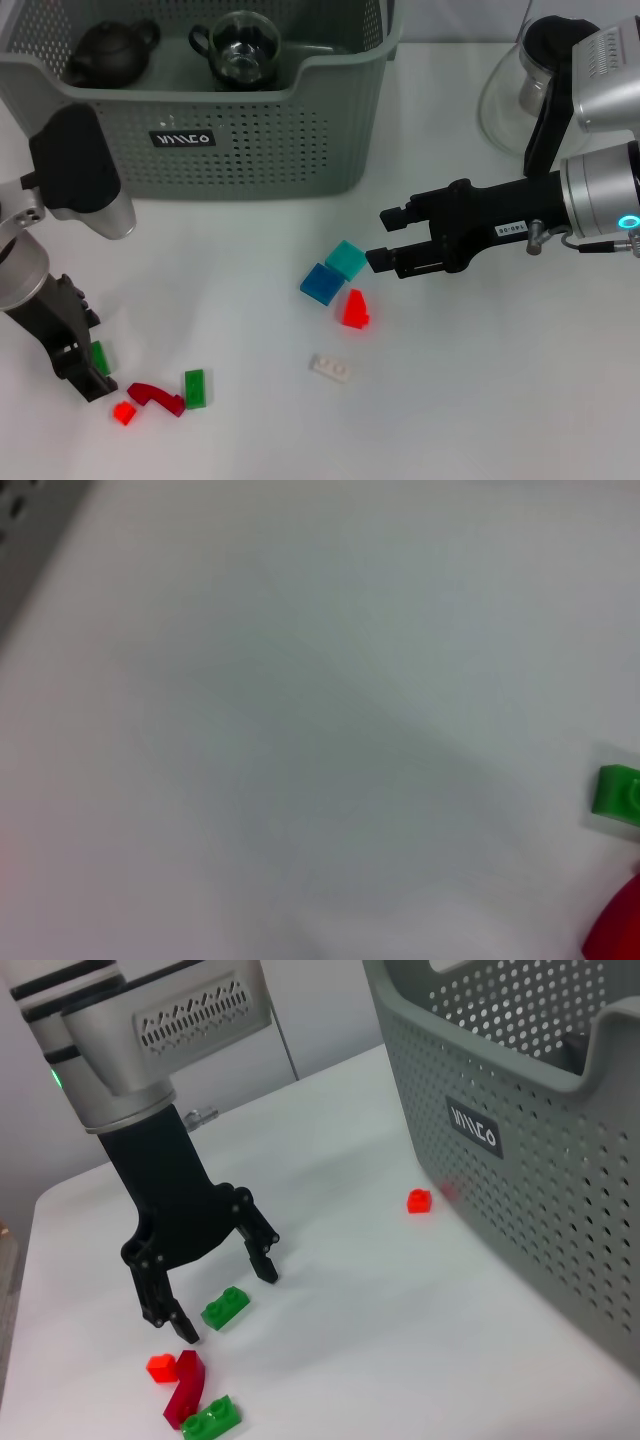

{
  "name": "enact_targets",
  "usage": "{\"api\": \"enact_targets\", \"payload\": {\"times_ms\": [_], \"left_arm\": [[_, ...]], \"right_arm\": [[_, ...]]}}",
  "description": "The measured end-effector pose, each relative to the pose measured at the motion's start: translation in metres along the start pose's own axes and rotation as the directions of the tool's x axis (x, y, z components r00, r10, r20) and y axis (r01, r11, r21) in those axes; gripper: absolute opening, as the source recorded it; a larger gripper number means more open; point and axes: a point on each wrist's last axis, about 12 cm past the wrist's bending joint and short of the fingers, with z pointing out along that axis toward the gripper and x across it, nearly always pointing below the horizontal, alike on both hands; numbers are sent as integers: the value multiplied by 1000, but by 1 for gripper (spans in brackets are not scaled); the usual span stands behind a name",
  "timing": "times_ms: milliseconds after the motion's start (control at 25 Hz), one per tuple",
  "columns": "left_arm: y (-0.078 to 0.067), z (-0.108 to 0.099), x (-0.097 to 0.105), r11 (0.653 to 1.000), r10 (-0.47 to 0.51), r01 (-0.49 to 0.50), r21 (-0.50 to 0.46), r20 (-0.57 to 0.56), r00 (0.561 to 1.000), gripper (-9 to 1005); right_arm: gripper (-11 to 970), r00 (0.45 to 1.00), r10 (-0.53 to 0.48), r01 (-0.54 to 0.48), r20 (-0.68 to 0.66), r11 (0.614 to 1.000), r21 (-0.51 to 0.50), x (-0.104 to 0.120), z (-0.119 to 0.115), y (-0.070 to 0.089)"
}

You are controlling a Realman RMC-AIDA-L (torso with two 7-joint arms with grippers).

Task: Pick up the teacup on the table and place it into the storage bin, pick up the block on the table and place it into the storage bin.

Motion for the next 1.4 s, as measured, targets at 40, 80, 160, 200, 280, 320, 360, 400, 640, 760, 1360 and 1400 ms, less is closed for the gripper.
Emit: {"api": "enact_targets", "payload": {"times_ms": [40,80,160,200,280,320,360,400,640,760,1360,1400], "left_arm": [[0,1,0,1000,2,-2,-3,-1,1000,882],[0,2,0,1000,3,-3,-4,-1,1000,882],[0,2,0,1000,3,-3,-6,-1,1000,881],[1,2,1,1000,3,-3,-8,-1,1000,881],[1,2,1,1000,6,-6,-14,1,1000,880],[2,2,1,1000,9,-9,-17,2,1000,880],[2,2,1,1000,12,-12,-19,2,1000,879],[2,3,1,1000,17,-17,-20,2,1000,879],[4,2,2,1000,18,-18,-24,4,1000,619],[3,1,3,1000,22,-22,-20,2,1000,535],[3,-45,-4,996,32,-26,-84,63,998,420],[3,-48,-4,996,29,-23,-85,71,997,422]], "right_arm": [[685,1000,0,0,0,1000,0,0,0,0],[685,1000,-1,1,0,1000,0,0,0,0],[685,1000,-1,1,0,1000,0,0,0,0],[685,1000,-1,1,0,1000,0,0,0,0],[685,1000,0,0,0,1000,0,0,0,0],[685,1000,1,-1,0,1000,1,0,0,0],[685,1000,1,-1,0,1000,1,0,0,0],[685,1000,1,-1,0,1000,1,0,0,0],[685,1000,3,-3,0,1000,1,0,0,0],[685,1000,3,-3,0,1000,1,1,0,0],[685,1000,-3,3,2,1000,5,4,-2,0],[685,1000,-3,3,2,1000,5,4,-2,0]]}}
